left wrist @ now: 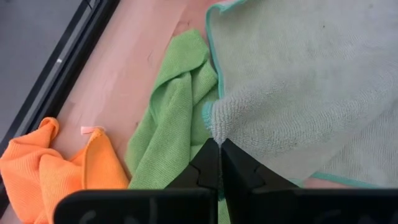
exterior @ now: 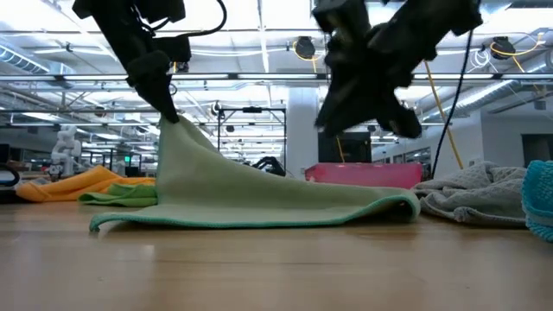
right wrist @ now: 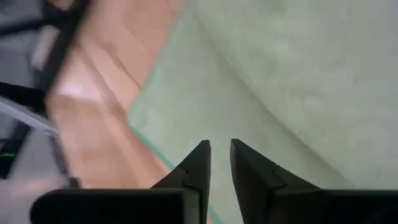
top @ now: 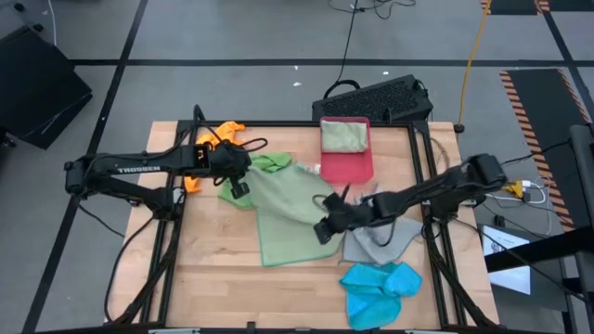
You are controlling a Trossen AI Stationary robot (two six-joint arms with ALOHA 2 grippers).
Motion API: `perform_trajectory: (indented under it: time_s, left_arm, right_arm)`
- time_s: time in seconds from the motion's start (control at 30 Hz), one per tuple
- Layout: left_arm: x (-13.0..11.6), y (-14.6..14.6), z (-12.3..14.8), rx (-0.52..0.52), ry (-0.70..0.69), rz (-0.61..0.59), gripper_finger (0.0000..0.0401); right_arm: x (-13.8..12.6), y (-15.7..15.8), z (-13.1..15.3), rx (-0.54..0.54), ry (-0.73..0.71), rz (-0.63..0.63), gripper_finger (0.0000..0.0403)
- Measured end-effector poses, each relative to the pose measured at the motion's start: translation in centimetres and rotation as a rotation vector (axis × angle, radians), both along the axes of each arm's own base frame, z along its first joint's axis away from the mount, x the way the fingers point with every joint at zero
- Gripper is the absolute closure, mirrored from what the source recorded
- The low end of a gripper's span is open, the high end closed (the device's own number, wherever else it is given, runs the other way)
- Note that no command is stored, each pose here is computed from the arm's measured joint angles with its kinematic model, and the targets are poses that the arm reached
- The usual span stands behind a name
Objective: Fold microfiber towels
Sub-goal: Fold the light green microfiber cloth
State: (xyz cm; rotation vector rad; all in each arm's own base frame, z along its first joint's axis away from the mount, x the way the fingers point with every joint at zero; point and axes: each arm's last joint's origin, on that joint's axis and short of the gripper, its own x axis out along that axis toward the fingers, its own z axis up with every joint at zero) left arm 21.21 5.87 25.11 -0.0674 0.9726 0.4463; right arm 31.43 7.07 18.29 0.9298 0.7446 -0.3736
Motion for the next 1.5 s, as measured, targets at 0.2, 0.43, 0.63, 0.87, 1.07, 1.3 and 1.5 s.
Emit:
perform_trajectory:
  time_s: [0.2,0.43,0.63,0.87,1.07,1.3,1.5]
  left_arm:
    - [0.0,0.0,0.0,-0.003,0.000,0.000,0.0392]
    - [0.0,0.0,0.0,-0.001,0.001,-0.004,0.0392]
    - [0.0,0.0,0.0,0.003,-0.004,-0.002,0.0391]
    - [0.3,0.1,0.2,0.023,-0.032,0.004,0.0391]
    - [0.3,0.1,0.2,0.022,-0.037,0.008,0.0391]
    - [0.4,0.1,0.3,0.025,-0.048,0.008,0.0391]
    - [0.4,0.1,0.3,0.018,-0.051,0.009,0.0391]
  right_arm:
    - [1.5,0.8,-3.8,0.078,0.160,0.059,0.0388]
    - [2.9,1.2,-6.2,0.218,0.141,0.018,0.0402]
    - [5.1,3.0,-7.7,0.405,-0.066,-0.058,0.0402]
    - [6.0,3.0,-7.0,0.407,-0.040,0.039,0.0401]
    - [5.1,1.4,-2.7,0.265,0.031,0.101,0.0401]
    - [1.3,0.1,-3.0,0.040,0.391,0.187,0.0402]
    - [0.6,0.9,-5.1,0.037,0.415,0.249,0.0402]
